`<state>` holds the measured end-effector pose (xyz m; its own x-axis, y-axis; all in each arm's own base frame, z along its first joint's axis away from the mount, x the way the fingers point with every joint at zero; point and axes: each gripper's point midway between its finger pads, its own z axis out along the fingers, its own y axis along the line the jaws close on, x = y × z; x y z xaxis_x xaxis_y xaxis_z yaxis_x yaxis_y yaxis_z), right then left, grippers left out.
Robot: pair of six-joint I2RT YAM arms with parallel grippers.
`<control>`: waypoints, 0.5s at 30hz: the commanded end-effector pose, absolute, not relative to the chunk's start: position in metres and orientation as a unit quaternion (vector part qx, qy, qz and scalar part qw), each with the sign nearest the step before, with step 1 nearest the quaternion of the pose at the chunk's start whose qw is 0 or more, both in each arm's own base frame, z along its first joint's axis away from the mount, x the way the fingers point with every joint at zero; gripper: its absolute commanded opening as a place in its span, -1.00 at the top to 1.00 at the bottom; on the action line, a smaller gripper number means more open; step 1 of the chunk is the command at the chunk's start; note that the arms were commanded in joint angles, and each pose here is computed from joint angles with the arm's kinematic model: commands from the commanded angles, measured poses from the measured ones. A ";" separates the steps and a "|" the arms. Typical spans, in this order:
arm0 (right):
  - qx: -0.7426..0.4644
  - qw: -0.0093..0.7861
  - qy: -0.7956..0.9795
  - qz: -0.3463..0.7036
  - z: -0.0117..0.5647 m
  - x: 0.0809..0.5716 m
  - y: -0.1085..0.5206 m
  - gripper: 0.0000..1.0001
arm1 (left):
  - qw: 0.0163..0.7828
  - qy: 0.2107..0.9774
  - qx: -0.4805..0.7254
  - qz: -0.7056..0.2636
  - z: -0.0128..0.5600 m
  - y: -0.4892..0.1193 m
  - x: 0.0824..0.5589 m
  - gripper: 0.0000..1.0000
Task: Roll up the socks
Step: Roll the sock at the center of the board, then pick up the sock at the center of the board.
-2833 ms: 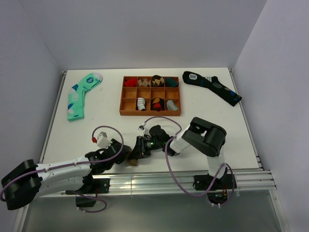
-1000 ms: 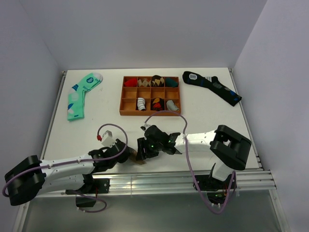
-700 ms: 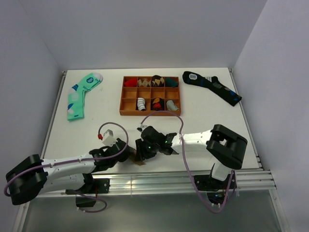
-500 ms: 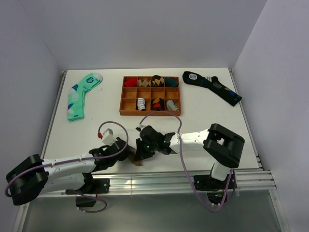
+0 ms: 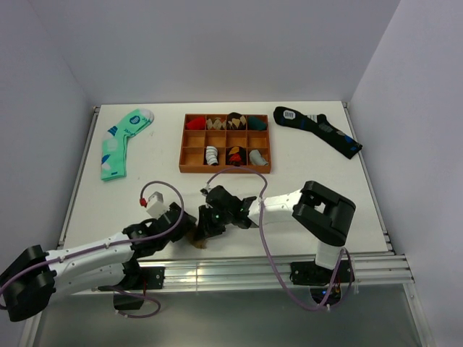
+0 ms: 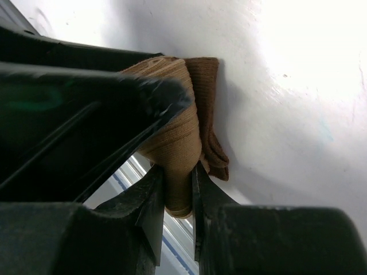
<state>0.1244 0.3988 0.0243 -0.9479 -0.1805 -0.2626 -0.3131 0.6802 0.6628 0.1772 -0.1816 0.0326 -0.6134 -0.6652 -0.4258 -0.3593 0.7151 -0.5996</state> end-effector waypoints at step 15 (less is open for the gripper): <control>-0.082 0.043 0.971 0.219 -0.057 0.115 0.326 1.00 | 0.328 0.862 -0.323 -0.210 0.053 -0.144 0.162 -0.33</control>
<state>0.1277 0.4004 0.0233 -0.9672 -0.1399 -0.2121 -0.2499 0.6740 0.6952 0.1642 -0.1545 0.0425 -0.5995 -0.6792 -0.4234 -0.3887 0.7095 -0.5878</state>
